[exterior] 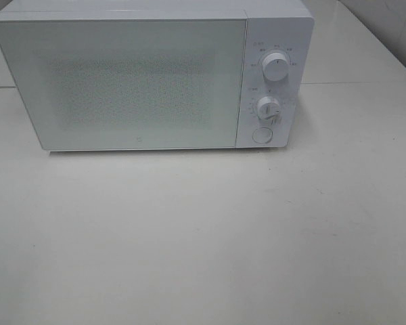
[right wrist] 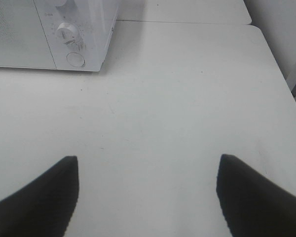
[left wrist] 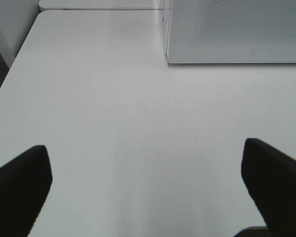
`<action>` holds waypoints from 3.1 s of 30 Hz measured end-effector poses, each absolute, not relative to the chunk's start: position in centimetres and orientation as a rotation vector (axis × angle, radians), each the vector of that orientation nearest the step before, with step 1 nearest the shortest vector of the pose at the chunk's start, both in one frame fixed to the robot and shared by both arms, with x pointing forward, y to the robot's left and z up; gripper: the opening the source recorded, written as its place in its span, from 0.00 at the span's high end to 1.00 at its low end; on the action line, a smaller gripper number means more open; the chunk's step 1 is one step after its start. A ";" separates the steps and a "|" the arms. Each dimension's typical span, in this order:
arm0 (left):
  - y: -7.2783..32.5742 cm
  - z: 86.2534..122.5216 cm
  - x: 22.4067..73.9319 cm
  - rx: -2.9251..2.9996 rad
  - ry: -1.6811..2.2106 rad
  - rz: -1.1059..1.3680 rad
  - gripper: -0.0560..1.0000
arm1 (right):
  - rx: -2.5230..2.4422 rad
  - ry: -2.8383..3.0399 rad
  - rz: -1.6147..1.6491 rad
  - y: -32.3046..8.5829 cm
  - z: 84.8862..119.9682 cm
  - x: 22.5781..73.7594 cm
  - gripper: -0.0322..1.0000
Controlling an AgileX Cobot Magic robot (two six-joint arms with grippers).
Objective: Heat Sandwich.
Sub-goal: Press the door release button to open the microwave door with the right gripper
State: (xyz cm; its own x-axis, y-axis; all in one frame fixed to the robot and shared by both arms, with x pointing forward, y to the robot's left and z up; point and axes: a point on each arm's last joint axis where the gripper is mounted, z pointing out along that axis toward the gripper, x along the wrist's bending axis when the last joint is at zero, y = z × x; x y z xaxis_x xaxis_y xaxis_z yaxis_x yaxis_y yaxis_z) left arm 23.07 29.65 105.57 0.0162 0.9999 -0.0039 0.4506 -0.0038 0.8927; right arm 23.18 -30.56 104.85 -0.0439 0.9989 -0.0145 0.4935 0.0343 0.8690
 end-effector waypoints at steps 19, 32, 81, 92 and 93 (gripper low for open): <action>29.7 105.6 23.1 1.552 1.531 0.938 0.01 | 1.477 1.578 0.991 -30.1 107.6 26.3 0.24; 29.7 105.6 23.1 1.552 1.531 0.938 0.01 | 1.435 1.576 1.020 -29.1 108.6 33.2 0.24; 29.7 105.6 23.1 1.552 1.531 0.938 0.01 | 1.350 1.519 1.104 -24.5 94.6 46.4 0.24; 29.7 105.6 23.1 1.552 1.531 0.938 0.01 | 1.332 1.489 1.063 -21.2 92.6 45.9 0.24; 29.7 105.6 23.1 1.552 1.531 0.938 0.01 | 1.338 1.502 1.057 -20.5 92.3 45.6 0.24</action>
State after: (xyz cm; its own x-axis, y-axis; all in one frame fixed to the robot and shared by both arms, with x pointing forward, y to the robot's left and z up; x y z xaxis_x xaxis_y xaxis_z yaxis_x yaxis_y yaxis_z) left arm 23.07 29.65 105.57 0.0162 0.9999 -0.0039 0.4506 -0.0038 0.8927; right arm 45.59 -20.54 92.25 -0.0750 0.9957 -0.0546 0.2852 0.0739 0.9556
